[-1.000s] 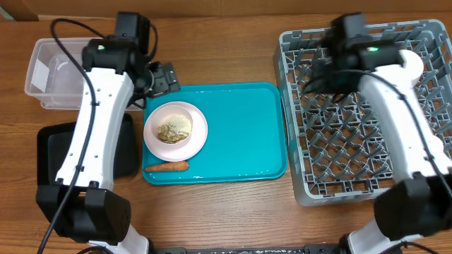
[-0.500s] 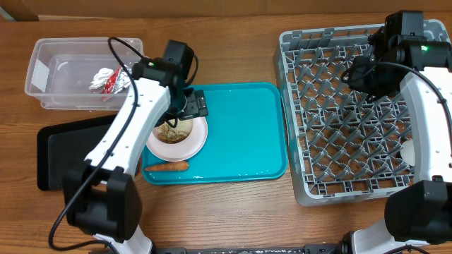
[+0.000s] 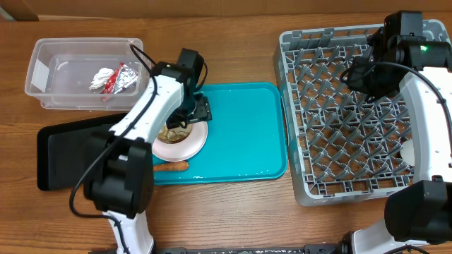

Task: Sort waste into correct bins and load items into the dishwasher
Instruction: 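Grasp the rim of the pink plate with the left gripper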

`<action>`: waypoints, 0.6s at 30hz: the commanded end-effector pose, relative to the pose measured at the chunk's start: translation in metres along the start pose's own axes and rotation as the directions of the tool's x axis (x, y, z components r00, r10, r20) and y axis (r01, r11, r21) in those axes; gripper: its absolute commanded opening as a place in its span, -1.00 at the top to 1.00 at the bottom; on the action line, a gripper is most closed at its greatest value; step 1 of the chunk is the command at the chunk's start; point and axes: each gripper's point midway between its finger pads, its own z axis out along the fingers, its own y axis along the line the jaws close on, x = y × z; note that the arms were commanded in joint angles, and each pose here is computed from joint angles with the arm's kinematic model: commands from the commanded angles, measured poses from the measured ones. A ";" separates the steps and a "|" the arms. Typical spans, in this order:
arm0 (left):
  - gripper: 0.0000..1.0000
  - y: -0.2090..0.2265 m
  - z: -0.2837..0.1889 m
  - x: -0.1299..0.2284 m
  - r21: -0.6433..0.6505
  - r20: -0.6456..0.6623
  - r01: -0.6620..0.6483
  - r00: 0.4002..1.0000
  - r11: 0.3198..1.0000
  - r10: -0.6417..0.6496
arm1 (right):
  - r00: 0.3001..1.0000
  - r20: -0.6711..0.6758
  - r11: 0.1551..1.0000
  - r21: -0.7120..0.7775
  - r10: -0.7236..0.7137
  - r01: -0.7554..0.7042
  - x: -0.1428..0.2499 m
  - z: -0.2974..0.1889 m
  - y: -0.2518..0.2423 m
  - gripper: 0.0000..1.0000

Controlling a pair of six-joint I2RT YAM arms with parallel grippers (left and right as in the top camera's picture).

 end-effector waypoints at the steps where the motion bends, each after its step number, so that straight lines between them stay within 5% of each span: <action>1: -0.26 -0.003 0.019 0.010 -0.003 -0.063 0.007 0.998 1.000 -0.007 | 1.000 0.030 1.000 -0.011 0.004 -0.003 -0.004 -0.010 0.002 0.39; 18: 0.09 -0.008 0.016 -0.004 0.011 -0.015 -0.013 1.000 1.000 0.013 | 1.000 0.027 1.000 -0.011 0.004 -0.004 -0.004 -0.010 0.001 0.39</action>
